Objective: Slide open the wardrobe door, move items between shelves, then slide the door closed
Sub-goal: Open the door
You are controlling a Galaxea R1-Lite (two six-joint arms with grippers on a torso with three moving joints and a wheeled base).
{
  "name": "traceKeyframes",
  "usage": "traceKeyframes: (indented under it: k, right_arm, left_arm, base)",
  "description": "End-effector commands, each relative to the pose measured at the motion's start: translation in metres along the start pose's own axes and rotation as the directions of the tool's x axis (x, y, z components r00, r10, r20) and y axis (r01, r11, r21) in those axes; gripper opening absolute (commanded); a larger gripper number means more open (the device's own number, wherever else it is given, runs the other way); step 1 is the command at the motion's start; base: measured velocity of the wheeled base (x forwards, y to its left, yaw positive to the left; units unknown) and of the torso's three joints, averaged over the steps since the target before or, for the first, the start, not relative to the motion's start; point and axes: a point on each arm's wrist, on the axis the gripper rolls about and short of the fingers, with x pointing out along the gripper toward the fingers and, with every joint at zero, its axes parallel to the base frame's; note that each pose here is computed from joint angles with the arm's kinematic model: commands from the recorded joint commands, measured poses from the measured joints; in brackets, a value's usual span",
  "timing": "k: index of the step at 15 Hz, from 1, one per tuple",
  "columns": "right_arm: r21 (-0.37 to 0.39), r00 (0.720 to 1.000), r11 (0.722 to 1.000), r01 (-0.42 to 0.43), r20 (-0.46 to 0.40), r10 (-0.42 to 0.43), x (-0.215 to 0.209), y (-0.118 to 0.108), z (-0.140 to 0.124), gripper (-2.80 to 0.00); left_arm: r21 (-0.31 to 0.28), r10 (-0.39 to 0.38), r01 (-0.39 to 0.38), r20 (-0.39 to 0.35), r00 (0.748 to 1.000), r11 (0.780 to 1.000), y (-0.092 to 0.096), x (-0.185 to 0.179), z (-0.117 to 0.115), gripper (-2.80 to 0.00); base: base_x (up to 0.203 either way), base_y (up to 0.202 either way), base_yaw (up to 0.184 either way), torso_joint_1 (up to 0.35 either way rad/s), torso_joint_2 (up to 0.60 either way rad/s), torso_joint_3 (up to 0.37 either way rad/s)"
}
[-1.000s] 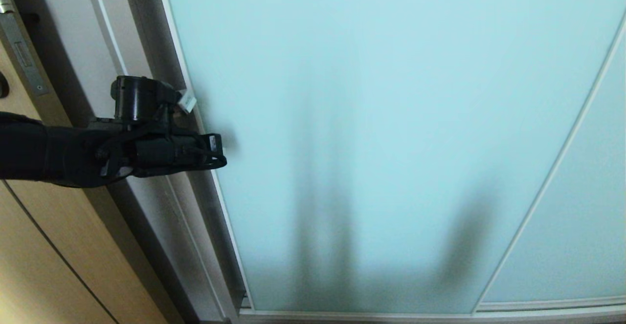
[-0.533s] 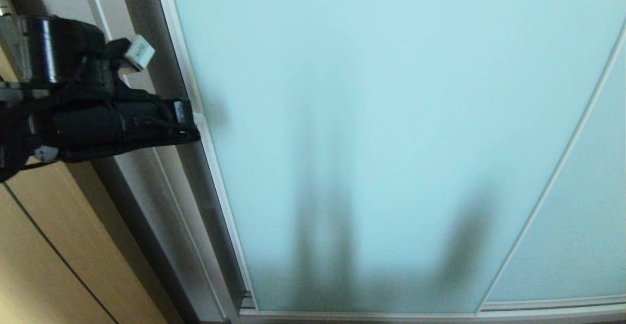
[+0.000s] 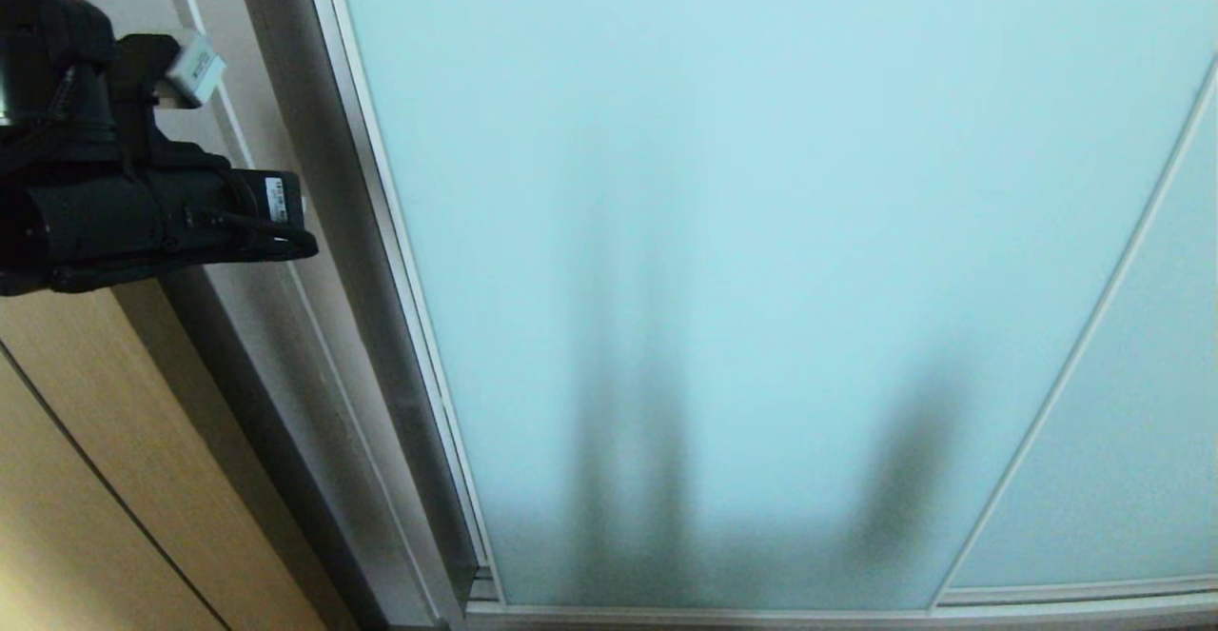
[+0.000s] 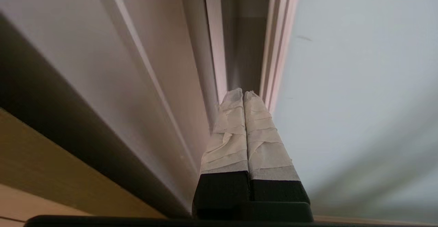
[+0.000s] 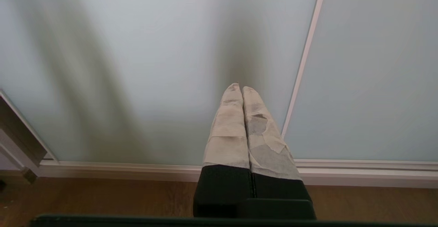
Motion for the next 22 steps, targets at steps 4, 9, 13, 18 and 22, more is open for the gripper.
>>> traceKeyframes:
  k: [4,9,13,18,22]
  right_arm:
    - [0.0,1.0,1.0,0.001,-0.003,-0.001,0.0,0.0,0.0,-2.8]
    - [0.0,1.0,1.0,0.002,-0.003,-0.002,0.0,0.0,0.0,-2.8]
    - [0.0,1.0,1.0,0.001,-0.001,-0.001,0.0,0.0,0.0,-2.8]
    - [0.0,1.0,1.0,0.0,-0.003,0.0,0.0,0.0,0.0,-2.8]
    - [0.0,1.0,1.0,0.0,-0.002,0.0,0.0,0.0,0.0,-2.8]
  left_arm:
    - [0.013,0.052,-0.051,-0.062,0.997,0.999,0.015,0.035,-0.015,-2.8]
    - [-0.016,0.054,-0.055,-0.028,0.998,0.998,0.014,0.086,-0.039,-2.8]
    - [-0.065,0.031,-0.032,-0.022,0.999,0.997,0.012,0.098,-0.048,-2.8]
    - [-0.146,-0.054,0.049,-0.032,0.998,0.988,0.008,0.105,-0.053,-2.8]
    - [-0.142,-0.059,0.053,-0.033,0.998,0.988,0.007,0.11,-0.054,-2.8]
  base:
    - [0.0,0.0,0.0,0.0,0.0,0.0]
    - [0.0,0.0,0.0,0.0,0.0,0.0]
    - [0.0,0.0,0.0,0.0,0.0,0.0]
    - [0.0,0.0,0.0,0.0,0.0,0.0]
    - [0.0,0.0,0.0,0.0,0.0,0.0]
